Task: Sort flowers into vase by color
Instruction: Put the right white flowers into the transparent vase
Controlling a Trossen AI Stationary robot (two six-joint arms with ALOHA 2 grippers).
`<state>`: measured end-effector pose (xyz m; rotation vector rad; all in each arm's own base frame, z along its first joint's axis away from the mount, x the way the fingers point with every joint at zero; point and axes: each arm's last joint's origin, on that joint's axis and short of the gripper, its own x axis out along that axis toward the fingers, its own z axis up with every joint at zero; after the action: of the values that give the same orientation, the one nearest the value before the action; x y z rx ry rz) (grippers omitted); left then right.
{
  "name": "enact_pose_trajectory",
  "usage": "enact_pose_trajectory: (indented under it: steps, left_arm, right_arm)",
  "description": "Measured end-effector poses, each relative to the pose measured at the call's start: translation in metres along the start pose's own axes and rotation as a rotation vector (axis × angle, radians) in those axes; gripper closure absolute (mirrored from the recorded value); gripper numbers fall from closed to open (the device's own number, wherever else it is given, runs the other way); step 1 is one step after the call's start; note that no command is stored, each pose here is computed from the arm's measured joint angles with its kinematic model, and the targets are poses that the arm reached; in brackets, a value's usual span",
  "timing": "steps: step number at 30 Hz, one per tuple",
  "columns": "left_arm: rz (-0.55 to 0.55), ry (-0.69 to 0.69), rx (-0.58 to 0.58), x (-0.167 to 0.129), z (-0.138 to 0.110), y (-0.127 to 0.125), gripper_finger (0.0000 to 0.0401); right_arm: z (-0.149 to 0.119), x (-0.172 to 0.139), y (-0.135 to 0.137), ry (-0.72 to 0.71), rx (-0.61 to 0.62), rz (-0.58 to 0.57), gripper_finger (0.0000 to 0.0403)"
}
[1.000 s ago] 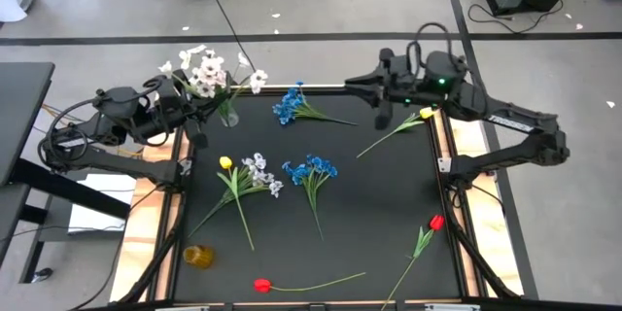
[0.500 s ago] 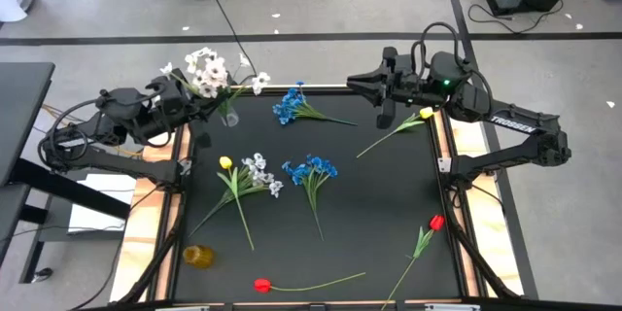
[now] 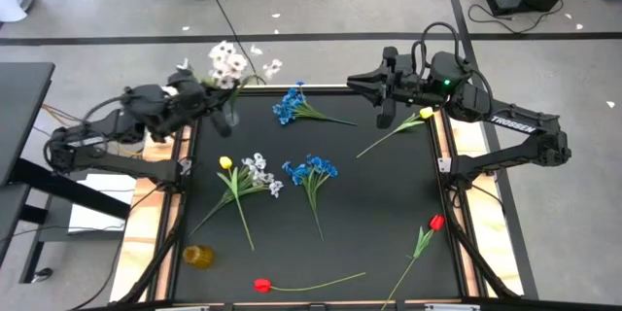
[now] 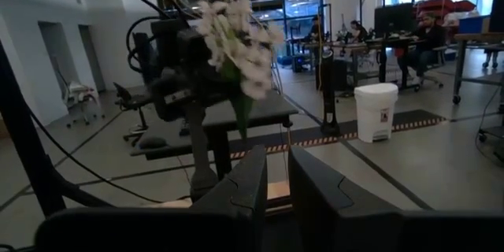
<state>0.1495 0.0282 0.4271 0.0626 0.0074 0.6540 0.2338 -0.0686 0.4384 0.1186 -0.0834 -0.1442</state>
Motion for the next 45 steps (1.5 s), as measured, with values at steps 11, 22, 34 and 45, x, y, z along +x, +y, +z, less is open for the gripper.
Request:
enact_pose_trajectory:
  steps: [11,22,34,45]
  left_arm:
    - [0.155,0.057,0.069,0.013,-0.007,0.008,0.0392]
    - [0.204,-0.084,0.006,0.008,-0.062,0.040,0.0392]
    - [0.428,-0.208,-0.065,0.007,-0.126,0.067,0.0392]
    - [0.595,-0.226,-0.046,0.001,-0.117,0.096,0.0392]
  right_arm:
    - [0.000,0.000,0.000,0.000,0.000,0.000,0.0339]
    - [0.000,0.000,0.000,0.001,0.000,0.003,0.0339]
    - [0.000,0.000,0.000,0.001,0.000,0.003,0.0339]
    - [0.000,0.000,0.000,0.001,0.000,0.004,0.0339]
